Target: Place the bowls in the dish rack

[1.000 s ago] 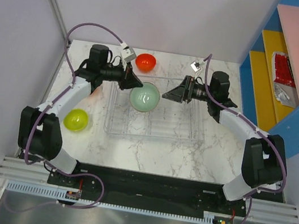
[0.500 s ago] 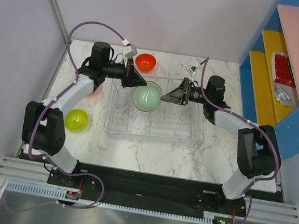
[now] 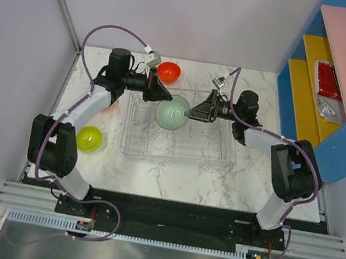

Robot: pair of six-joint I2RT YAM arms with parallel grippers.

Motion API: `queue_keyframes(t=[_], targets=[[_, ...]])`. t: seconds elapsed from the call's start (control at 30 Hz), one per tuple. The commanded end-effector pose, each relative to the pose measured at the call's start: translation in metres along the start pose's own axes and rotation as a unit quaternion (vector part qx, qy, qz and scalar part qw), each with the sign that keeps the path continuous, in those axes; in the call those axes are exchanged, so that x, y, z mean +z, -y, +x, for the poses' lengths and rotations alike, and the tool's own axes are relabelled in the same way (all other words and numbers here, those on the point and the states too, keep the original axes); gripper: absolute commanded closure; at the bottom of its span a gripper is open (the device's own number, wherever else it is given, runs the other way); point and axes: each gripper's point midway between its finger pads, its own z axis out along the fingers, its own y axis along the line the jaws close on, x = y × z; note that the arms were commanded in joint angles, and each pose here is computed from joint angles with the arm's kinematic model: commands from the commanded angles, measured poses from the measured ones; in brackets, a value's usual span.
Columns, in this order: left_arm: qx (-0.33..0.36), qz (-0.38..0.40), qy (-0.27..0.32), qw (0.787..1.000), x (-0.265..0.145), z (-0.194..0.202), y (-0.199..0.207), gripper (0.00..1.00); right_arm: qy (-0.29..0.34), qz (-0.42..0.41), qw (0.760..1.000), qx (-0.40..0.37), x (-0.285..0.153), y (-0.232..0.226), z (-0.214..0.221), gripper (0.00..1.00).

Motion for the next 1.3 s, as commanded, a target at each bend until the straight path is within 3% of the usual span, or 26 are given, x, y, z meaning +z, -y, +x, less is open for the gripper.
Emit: queue_keyframes(t=[0.0, 0.33, 0.87, 1.27], targets=[[0.027, 0.022, 0.025, 0.999, 0.002, -0.03, 0.01, 0.98, -0.008, -0.017, 1.0, -0.005, 0.004, -0.004, 0.005, 0.02], [0.037, 0.018, 0.03, 0.999, 0.004, -0.033, 0.007, 0.98, -0.012, -0.035, 0.999, 0.006, 0.009, -0.012, 0.008, 0.02], [0.031, 0.019, 0.027, 0.999, 0.004, -0.021, 0.008, 0.98, -0.01, -0.045, 0.999, 0.022, 0.009, -0.015, 0.007, 0.25], [0.029, 0.014, 0.032, 0.999, 0.001, -0.017, 0.016, 0.98, 0.001, -0.042, 0.998, 0.056, 0.012, -0.008, 0.002, 0.14]])
